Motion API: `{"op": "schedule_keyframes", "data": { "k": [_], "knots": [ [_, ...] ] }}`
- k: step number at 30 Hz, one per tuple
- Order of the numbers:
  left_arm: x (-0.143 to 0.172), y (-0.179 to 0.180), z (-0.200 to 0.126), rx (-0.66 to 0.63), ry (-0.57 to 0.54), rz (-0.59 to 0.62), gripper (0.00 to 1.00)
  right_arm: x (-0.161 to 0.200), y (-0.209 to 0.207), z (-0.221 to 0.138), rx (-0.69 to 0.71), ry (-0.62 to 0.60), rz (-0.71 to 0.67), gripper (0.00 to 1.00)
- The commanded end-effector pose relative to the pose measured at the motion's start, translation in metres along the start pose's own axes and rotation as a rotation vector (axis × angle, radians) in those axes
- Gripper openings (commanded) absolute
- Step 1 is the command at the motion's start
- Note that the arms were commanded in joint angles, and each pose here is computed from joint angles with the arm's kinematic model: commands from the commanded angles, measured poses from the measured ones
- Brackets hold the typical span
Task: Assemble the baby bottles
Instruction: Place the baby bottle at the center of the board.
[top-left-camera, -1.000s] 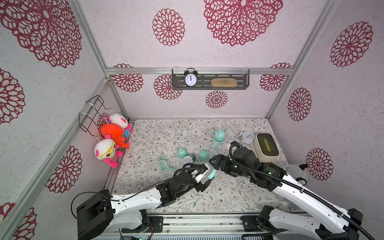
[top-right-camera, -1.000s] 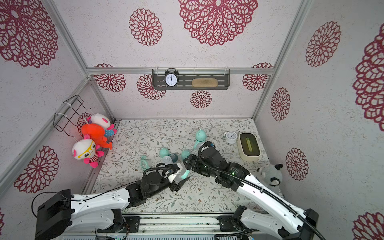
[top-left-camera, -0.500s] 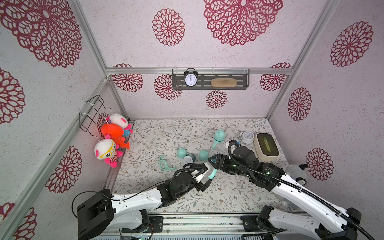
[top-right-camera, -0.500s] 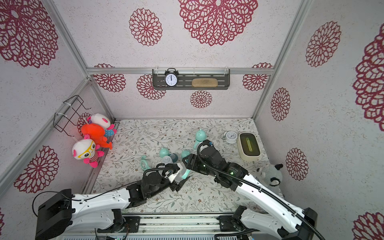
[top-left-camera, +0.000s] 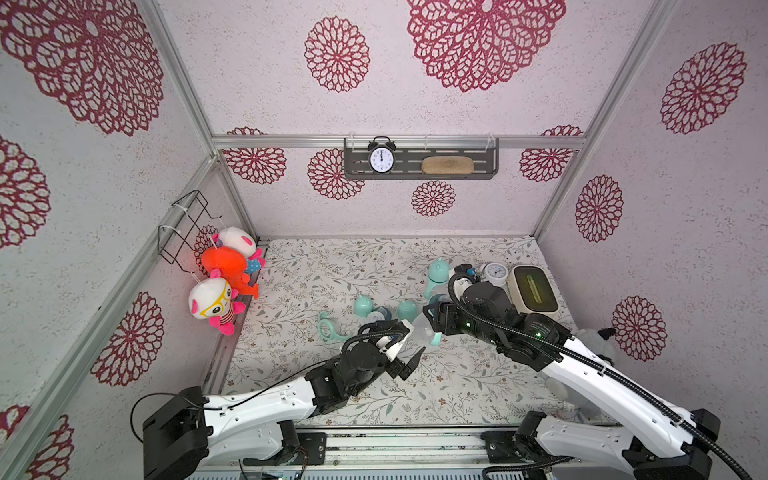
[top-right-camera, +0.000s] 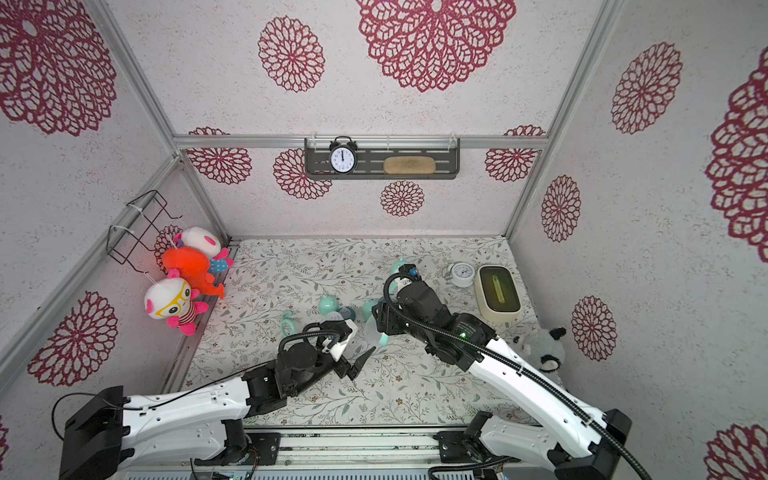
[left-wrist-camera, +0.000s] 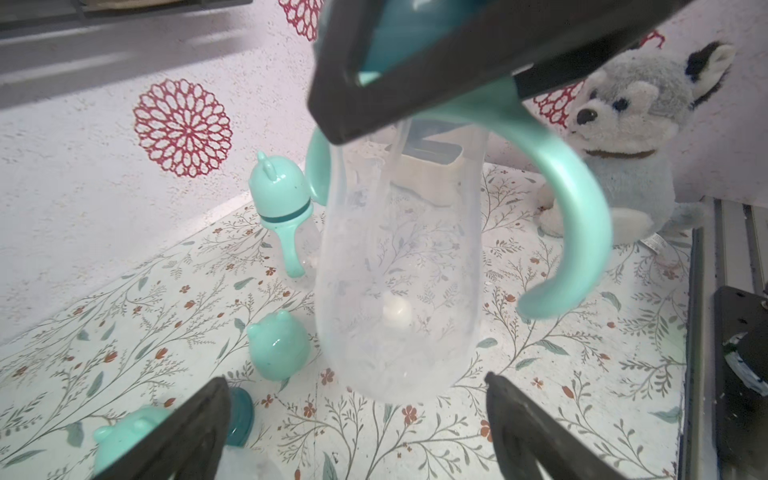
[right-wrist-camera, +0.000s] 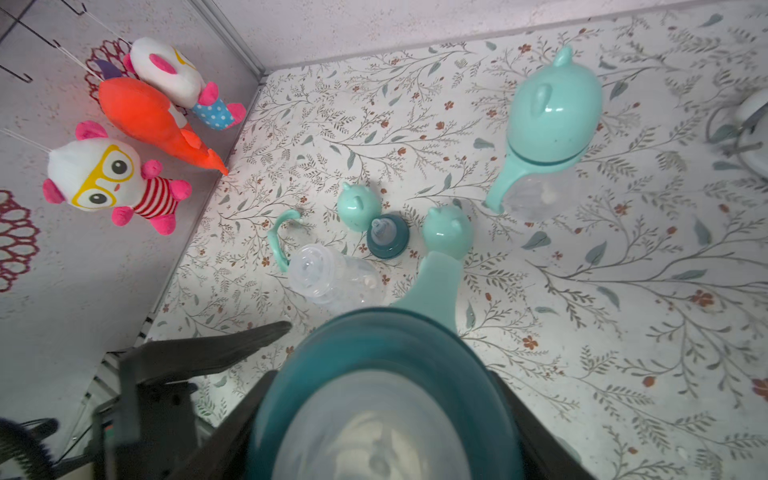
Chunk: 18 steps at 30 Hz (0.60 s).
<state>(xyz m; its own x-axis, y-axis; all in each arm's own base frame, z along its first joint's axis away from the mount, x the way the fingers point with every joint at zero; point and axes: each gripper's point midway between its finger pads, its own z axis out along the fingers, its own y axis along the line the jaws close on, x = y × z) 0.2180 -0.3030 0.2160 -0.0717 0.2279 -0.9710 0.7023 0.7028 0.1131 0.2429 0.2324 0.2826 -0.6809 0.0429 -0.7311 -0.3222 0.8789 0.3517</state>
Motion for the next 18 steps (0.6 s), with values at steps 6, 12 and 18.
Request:
{"op": "schedule_keyframes", "data": {
  "k": [6,12,18],
  "knots": [
    [0.009,0.048,-0.015,-0.123,0.093,-0.107,0.98,-0.018,-0.025,0.015,0.139,-0.095,-0.183,0.43],
    [0.011,0.083,-0.022,-0.205,0.167,-0.189,0.98,-0.006,-0.044,0.040,0.126,-0.116,-0.194,0.44],
    [0.010,0.110,-0.034,-0.246,0.149,-0.262,0.98,0.005,-0.068,0.065,0.148,-0.086,-0.206,0.44]
  ]
}}
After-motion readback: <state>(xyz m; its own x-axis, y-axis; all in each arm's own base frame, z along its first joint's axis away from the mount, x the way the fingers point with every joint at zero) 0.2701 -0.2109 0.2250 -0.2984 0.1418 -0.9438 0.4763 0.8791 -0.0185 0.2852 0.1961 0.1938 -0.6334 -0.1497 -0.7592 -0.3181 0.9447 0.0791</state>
